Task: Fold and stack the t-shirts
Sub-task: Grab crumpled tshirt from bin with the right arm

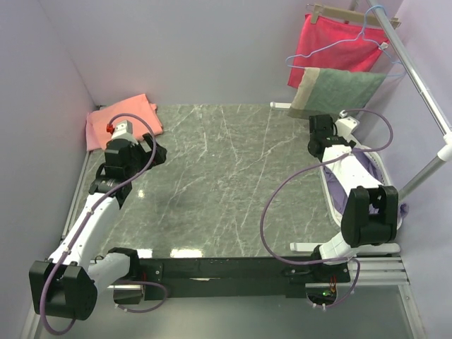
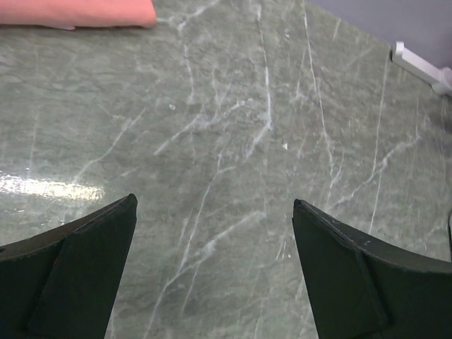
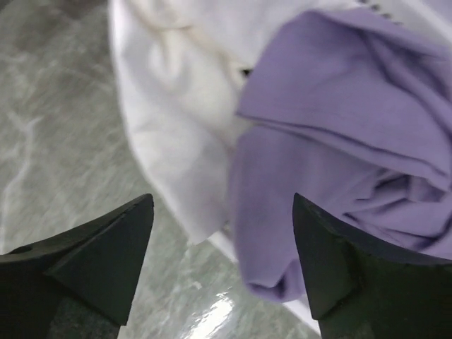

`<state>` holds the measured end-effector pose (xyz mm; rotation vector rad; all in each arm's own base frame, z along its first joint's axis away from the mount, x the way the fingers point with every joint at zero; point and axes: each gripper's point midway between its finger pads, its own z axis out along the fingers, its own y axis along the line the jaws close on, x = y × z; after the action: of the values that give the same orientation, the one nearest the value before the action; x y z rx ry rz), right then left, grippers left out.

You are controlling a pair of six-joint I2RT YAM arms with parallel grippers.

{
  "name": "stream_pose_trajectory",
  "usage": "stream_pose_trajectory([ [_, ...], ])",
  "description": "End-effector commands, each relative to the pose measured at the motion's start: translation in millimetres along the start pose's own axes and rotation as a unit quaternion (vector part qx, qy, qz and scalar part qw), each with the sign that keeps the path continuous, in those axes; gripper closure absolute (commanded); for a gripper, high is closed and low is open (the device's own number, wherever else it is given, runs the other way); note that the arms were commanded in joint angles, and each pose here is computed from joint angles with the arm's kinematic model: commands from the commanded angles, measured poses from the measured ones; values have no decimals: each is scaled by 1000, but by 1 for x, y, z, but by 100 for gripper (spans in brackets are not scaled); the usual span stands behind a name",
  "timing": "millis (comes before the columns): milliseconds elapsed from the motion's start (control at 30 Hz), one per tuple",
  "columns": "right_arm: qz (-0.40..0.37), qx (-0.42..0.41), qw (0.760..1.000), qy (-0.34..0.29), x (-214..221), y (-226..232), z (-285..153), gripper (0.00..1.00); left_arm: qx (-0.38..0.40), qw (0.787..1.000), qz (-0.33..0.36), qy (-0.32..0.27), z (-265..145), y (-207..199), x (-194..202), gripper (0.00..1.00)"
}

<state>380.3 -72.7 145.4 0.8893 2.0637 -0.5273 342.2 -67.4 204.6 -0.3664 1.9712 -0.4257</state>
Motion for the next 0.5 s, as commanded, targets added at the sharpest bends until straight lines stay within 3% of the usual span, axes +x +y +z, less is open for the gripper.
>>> stream_pose_trajectory([
  [0, 40, 68, 997, -22, -16, -29, 7, 16, 44, 999, 18, 5, -3, -17, -2, 3],
  [67, 39, 74, 996, -14, -10, -34, 10, 18, 47, 999, 17, 9, -4, -18, -1, 3],
  [167, 34, 79, 996, -4, 2, -40, 14, 28, 50, 999, 16, 11, -5, -19, 0, 3],
  [233, 31, 73, 997, 0, 9, -40, 16, 45, 46, 999, 16, 12, -5, -17, 2, 3],
  [300, 26, 67, 997, 4, 14, -40, 16, 50, 44, 999, 14, 12, -5, -15, 4, 3],
  [400, 19, 62, 998, 17, 21, -38, 18, 67, 33, 999, 12, 17, -3, -11, 6, 3],
  [467, 23, 62, 998, 17, 20, -39, 17, 99, 22, 999, 12, 22, -2, -7, 8, 3],
])
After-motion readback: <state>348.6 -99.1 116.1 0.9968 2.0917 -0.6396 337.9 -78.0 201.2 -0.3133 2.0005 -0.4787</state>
